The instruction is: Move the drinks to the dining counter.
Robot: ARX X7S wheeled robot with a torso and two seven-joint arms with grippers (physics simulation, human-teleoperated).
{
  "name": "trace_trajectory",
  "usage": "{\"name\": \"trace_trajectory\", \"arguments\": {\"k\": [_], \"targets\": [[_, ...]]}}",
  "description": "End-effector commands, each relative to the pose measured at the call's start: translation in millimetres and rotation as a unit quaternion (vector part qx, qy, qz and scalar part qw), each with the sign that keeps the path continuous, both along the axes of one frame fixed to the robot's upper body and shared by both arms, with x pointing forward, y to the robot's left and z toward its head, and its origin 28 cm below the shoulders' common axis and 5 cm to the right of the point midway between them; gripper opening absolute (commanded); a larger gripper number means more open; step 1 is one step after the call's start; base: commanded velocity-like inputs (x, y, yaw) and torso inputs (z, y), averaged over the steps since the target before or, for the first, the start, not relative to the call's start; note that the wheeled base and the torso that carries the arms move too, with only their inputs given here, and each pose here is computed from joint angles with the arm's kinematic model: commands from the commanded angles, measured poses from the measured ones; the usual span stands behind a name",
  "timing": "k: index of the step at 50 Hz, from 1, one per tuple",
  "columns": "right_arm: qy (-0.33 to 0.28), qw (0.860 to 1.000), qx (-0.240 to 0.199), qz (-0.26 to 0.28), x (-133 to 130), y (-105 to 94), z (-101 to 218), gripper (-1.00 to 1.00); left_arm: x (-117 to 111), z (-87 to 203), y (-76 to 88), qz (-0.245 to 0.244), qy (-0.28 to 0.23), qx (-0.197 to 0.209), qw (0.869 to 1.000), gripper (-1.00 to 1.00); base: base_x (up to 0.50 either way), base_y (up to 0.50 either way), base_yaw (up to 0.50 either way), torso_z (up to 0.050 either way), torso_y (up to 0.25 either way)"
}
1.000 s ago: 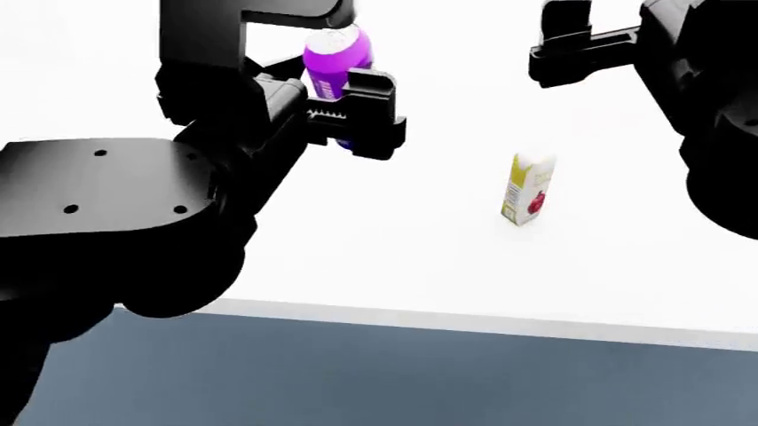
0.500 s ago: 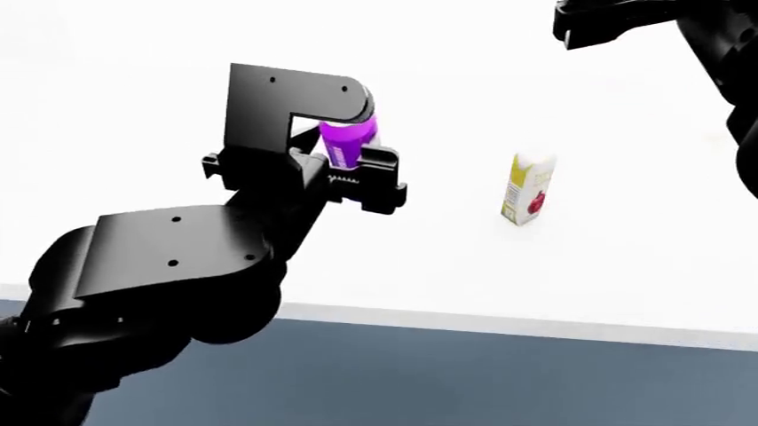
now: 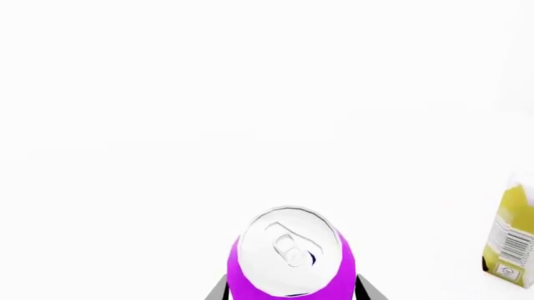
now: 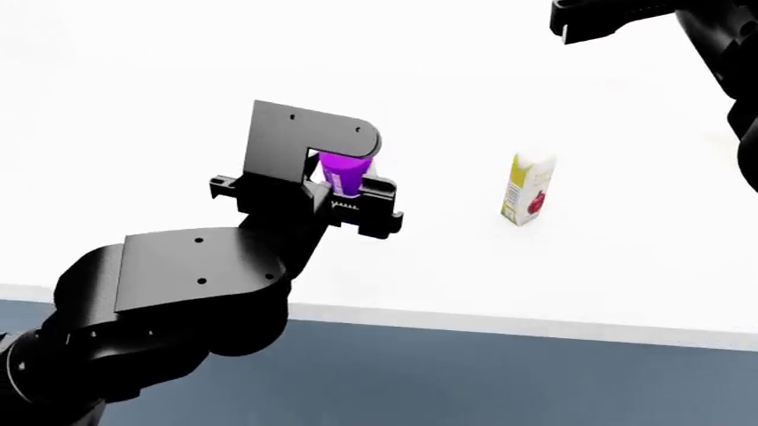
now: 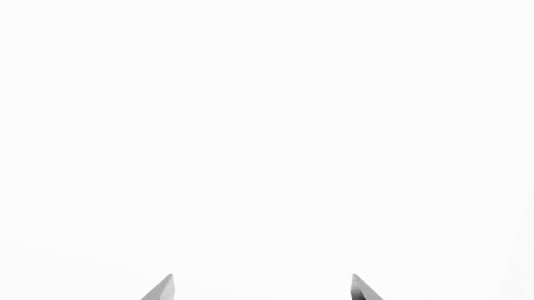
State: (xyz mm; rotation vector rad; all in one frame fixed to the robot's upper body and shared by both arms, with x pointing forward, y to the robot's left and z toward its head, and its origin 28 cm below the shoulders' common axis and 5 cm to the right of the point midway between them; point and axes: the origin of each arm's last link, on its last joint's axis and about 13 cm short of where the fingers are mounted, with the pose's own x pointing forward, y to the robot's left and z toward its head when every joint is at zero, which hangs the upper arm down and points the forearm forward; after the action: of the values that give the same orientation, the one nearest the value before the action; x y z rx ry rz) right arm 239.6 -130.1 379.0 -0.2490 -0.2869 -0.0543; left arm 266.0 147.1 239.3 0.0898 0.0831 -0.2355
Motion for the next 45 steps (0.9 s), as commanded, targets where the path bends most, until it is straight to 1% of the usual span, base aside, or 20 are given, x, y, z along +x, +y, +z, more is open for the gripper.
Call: {"name": "trace_trajectory", "arguments": {"k": [1,18,45], "targets": [[0.001,1.000,-0.002,0.001,0.6,0.5,-0.2,1.00,1.8,-4.0,-0.1,0.011,0.011,0.000,1.000,-1.00,0.00,0.00,0.00,0.000,0.000],[0.002,1.000,-0.001,0.004,0.4,1.3,-0.6,1.00,2.3,-7.6,0.5,0.013,0.026,-0.002,1.000,-1.00,0.00,0.00,0.00,0.000,0.001],[-0.001,1.000,-0.005,0.007,-1.2,1.9,1.0,1.00,2.8,-19.7,0.1,0.019,0.059,0.022,0.998,-1.00,0.00,0.00,0.00,0.000,0.000]]}}
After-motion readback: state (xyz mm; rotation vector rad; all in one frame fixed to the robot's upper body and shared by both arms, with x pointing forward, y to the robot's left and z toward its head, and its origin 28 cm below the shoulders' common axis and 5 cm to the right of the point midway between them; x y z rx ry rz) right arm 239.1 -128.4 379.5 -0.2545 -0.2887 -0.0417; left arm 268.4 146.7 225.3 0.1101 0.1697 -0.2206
